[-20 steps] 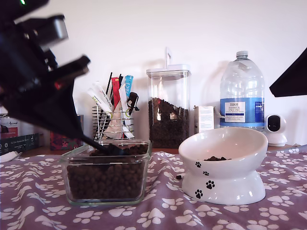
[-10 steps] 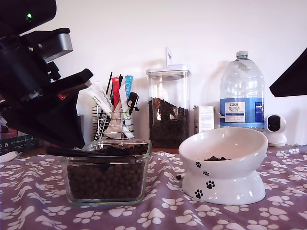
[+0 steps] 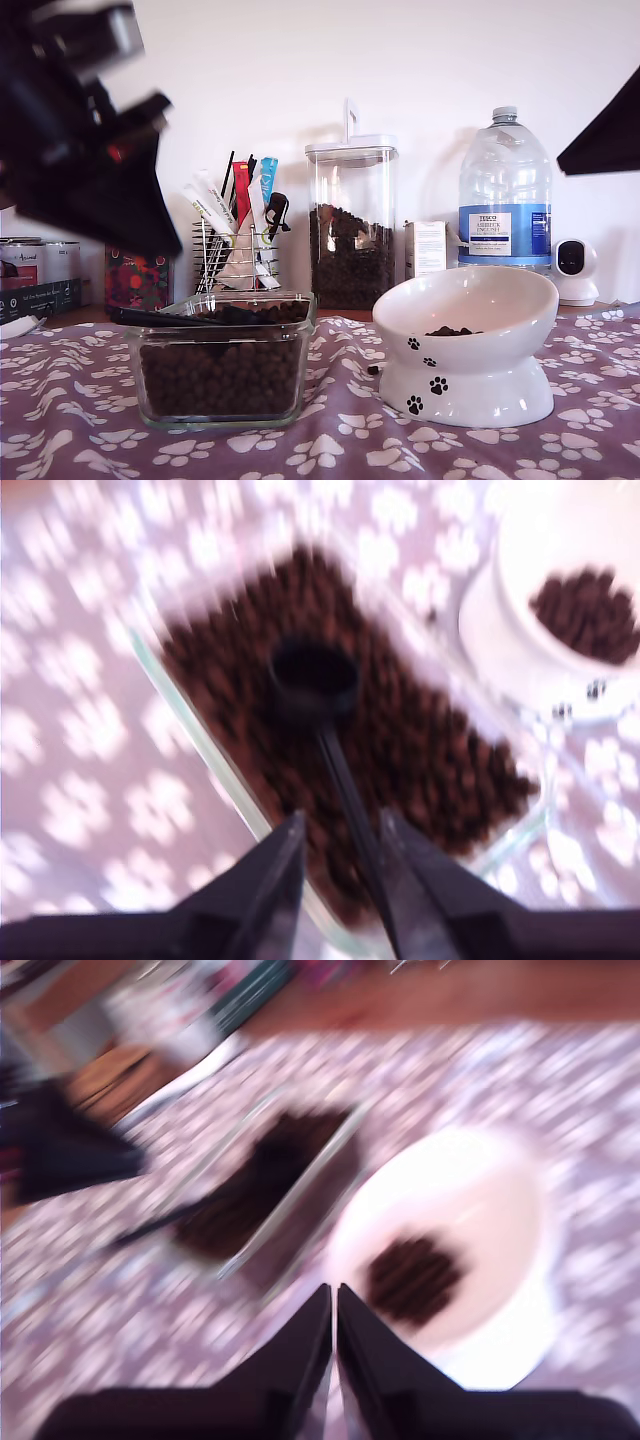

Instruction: Measure one spoon of cat food and pour it into the food bowl

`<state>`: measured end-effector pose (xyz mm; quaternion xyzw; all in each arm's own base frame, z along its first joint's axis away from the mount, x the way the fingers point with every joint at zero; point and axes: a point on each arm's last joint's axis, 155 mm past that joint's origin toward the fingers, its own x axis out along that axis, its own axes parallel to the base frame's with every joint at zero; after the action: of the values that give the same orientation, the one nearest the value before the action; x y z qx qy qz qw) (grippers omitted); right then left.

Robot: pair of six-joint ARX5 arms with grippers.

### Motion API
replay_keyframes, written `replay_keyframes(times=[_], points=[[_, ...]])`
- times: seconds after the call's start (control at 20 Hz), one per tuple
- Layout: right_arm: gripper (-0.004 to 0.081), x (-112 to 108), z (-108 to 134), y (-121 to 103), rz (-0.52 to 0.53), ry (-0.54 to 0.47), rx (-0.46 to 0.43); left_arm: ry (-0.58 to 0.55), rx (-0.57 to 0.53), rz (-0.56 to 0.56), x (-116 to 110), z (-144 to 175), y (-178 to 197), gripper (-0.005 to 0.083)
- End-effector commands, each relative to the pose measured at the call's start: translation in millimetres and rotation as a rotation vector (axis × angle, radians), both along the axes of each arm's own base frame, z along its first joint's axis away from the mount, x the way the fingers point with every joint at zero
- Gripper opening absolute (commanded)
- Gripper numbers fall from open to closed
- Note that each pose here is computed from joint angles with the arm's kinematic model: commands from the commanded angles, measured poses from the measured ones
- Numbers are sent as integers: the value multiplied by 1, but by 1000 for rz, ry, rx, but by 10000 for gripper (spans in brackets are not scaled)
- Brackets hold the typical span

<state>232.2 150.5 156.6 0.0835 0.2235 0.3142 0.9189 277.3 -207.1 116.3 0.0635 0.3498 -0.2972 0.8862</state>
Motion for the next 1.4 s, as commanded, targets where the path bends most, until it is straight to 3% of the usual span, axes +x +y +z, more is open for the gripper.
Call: replay_keyframes(times=[0.0,0.15,0.4,0.6,1.0,1.35], points=[[-13,21,21,-15,-115,-109,-13,-74,-9,7,11,16,1,-11],[-13,43,42,-47,-278,-246,-92,-148,-54,49,27,31,8,-11],[-12,55,41,-91,-418,-242,-125,-186,-63,114,42,39,28,-11],[-12,57,42,-110,-426,-233,-91,-256,-93,149,39,47,45,-11],[-13,53,38,-100,-358,-239,-126,-425,-171,233,-8,60,94,-11],[-12,51,39,-86,-304,-257,-136,-618,-251,283,-31,111,114,-11]])
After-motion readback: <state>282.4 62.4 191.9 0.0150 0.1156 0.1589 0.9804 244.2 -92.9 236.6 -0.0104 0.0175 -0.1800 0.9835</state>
